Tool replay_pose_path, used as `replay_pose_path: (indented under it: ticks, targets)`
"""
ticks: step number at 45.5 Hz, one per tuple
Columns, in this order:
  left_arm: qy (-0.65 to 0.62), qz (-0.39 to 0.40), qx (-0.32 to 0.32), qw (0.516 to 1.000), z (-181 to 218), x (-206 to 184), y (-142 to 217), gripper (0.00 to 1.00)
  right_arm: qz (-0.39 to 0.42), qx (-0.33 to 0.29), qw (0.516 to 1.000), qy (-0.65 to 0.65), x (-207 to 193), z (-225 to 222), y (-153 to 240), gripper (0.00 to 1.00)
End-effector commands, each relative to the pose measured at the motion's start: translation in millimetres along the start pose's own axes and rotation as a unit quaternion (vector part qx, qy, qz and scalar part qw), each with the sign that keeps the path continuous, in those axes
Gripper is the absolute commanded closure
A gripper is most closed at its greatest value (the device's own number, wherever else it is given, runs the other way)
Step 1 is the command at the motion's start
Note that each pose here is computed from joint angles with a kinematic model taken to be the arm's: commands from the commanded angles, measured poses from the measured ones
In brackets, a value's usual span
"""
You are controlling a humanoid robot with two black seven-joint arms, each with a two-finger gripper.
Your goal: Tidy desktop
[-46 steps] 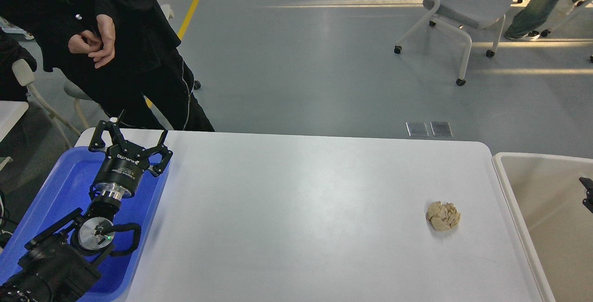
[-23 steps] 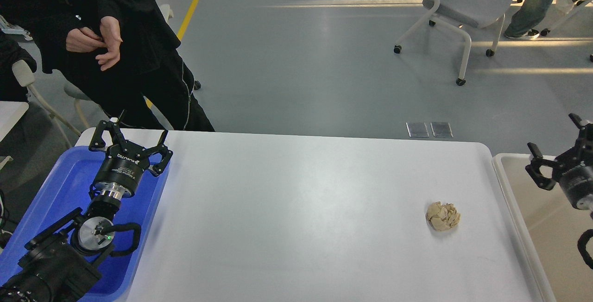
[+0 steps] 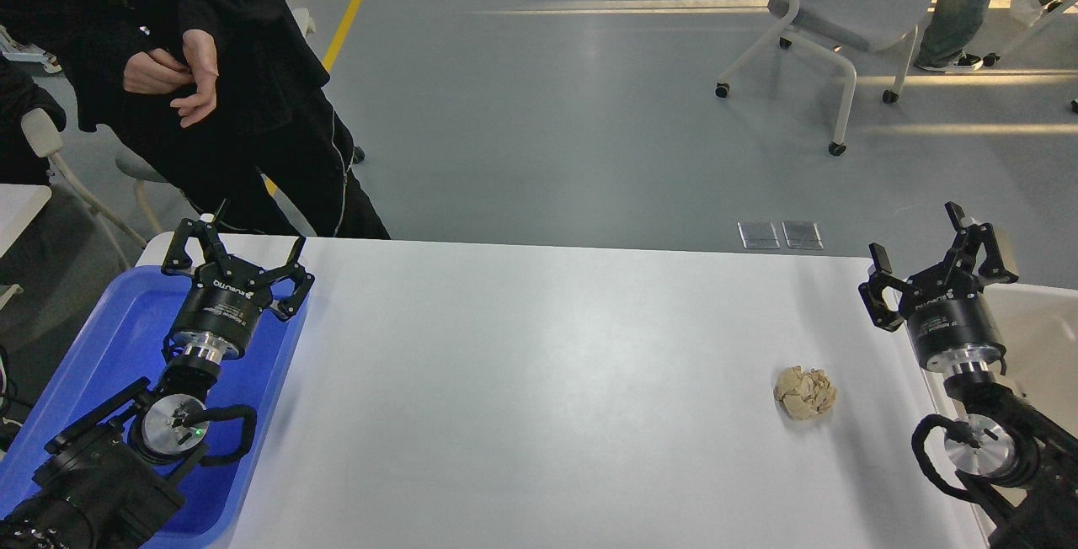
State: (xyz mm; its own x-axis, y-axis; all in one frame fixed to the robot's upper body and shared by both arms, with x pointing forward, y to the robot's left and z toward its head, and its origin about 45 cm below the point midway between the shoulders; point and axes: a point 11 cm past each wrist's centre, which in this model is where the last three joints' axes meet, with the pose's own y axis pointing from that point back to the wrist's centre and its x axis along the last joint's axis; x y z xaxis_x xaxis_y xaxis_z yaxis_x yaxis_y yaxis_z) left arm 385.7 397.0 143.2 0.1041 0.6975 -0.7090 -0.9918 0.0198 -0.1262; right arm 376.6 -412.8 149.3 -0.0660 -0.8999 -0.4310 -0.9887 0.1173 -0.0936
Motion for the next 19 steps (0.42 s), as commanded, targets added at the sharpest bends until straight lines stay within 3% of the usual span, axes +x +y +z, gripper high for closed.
replay_pose_path:
  ticks: [1, 19]
  targets:
    - [0.000, 0.000, 0.000, 1.000, 0, 0, 0, 0.00, 0.003, -0.011, 1.000, 0.003, -9, 20, 6, 0.00]
    - [0.000, 0.000, 0.000, 1.000, 0, 0, 0, 0.00, -0.003, -0.013, 1.000, -0.010, -21, 29, 3, 0.00]
